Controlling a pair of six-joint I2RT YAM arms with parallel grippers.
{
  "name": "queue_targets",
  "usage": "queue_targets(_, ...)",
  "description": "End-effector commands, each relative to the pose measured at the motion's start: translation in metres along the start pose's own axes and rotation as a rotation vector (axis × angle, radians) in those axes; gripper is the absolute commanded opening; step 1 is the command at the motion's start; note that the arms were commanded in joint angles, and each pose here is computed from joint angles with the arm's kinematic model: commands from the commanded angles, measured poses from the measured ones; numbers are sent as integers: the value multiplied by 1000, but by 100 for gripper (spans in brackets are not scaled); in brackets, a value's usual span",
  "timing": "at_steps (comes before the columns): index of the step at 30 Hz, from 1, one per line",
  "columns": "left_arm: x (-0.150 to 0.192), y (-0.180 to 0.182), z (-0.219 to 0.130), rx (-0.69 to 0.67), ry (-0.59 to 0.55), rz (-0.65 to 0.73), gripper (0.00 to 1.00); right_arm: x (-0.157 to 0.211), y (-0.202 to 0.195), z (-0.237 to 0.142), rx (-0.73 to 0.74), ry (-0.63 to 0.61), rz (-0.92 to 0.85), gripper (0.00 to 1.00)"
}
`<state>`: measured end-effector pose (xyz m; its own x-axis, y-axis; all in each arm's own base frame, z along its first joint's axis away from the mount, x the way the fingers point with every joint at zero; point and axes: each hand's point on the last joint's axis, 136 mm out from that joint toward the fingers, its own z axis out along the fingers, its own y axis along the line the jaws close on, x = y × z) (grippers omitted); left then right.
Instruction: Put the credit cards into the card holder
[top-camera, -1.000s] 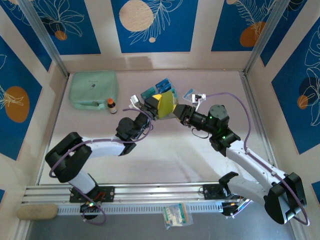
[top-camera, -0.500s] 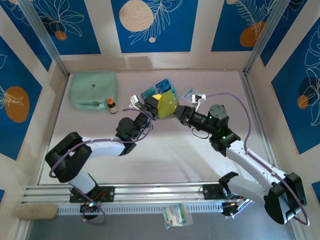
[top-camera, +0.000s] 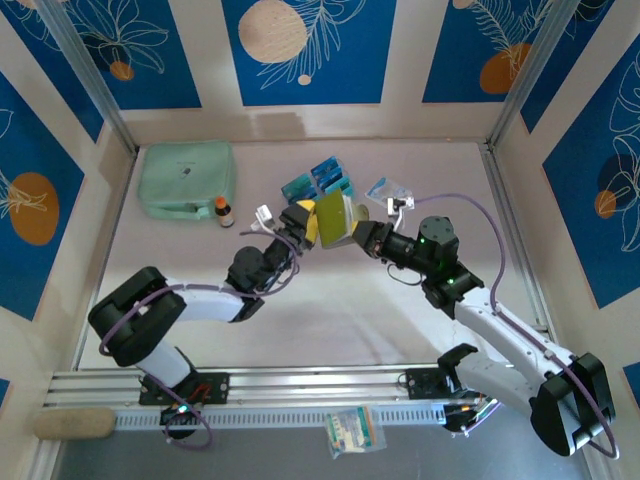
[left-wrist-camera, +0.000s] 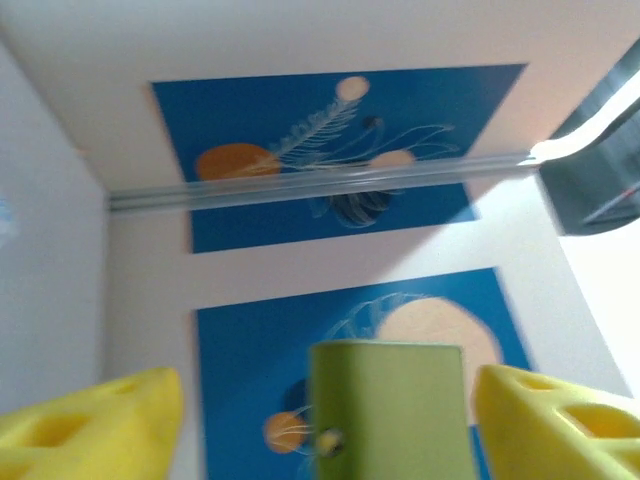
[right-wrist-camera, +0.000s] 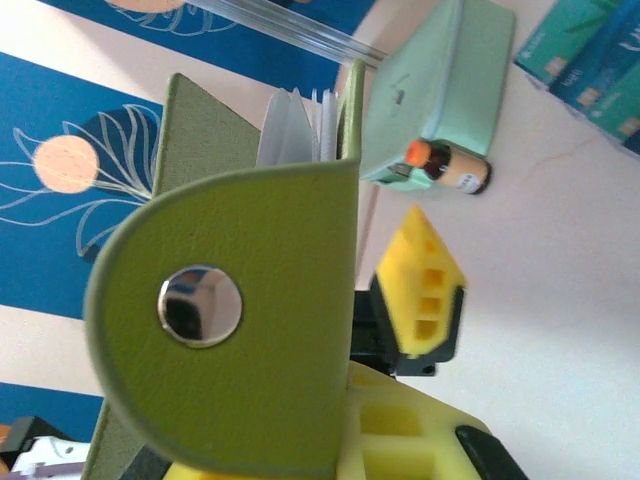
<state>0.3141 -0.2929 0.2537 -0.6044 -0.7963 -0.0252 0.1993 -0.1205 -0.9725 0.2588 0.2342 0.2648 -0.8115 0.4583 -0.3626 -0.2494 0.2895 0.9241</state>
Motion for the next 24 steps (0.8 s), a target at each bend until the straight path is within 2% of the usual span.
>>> queue_targets(1,-20,-1,-21,8,-48,61,100,7,-13,-7,41,3,-50,0)
queue_targets(5,-30,18,-38,-87,-34,123,100,22,-37,-10,92,37,-54,0)
queue_targets(8,-25,26,-41,-212,48,245,100,33,-55,-11,127,53,-48,0)
queue_targets(12,-27,31,-53,-570,182,595,100,46,-73,-13,155,55,-58,0)
queue_targets(13,-31,27,-56,-644,209,697,100,50,-77,-13,160,54,-65,0)
queue_targets(15,-36,25,-61,-739,258,805,100,57,-84,-13,175,55,-81,0)
queue_targets(24,1,24,-39,-831,524,1021,100,78,-104,-11,261,42,-141,0)
